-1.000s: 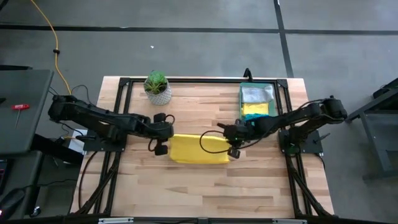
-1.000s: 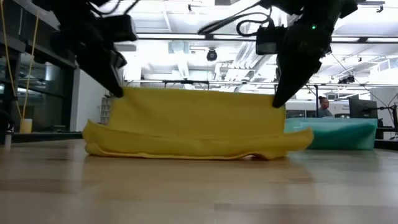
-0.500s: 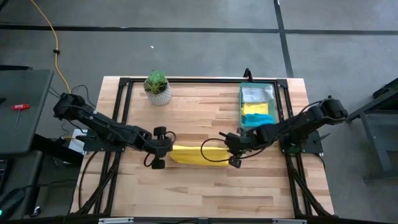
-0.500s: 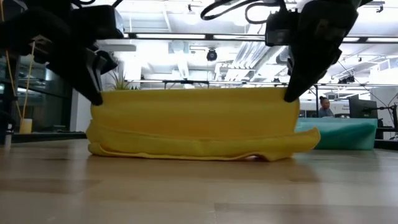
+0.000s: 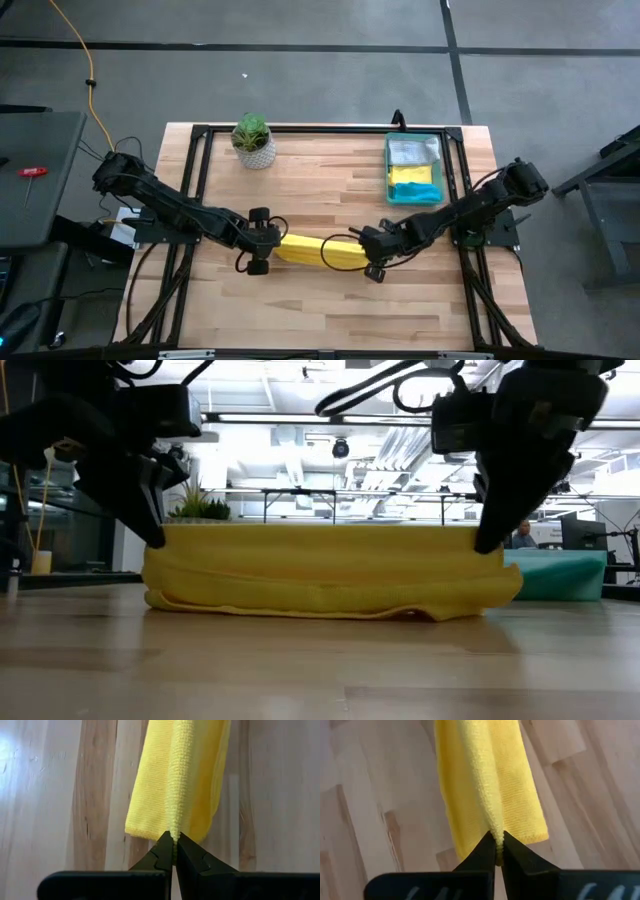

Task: Fold microfiber towels
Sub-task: Fold the yellow microfiber cloth

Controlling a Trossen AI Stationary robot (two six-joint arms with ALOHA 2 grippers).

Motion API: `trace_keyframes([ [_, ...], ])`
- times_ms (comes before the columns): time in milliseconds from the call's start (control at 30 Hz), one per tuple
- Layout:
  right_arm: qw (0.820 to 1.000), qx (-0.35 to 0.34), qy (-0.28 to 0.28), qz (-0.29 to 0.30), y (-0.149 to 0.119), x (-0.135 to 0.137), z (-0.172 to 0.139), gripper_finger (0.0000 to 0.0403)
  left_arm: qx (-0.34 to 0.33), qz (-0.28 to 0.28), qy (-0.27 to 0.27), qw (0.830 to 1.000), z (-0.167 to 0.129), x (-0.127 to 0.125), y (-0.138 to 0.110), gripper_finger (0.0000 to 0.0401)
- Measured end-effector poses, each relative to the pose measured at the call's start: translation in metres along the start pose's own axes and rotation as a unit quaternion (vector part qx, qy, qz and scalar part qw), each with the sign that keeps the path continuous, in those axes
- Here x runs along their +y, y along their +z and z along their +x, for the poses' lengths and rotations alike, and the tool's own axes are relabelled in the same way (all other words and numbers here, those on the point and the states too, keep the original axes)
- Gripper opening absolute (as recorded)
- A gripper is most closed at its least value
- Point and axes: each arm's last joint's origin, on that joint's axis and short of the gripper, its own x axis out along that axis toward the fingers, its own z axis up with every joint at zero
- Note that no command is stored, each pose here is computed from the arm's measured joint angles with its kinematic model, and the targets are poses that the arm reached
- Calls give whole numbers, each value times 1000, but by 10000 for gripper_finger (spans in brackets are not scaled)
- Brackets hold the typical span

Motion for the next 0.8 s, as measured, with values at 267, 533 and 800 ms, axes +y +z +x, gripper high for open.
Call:
trace_keyframes([
  [267, 1000, 2, 3, 17, -4, 4, 0, 0, -6, -2, -1, 1000, 0, 0, 1, 1],
  [533, 999, 12, 18, 27, -4, 5, 0, 68, 2, 13, -14, 1000, 0, -1, 0, 59],
  [800, 997, 36, 64, -20, -4, 9, -1, 185, 32, 44, -100, 994, -2, -5, -2, 149],
])
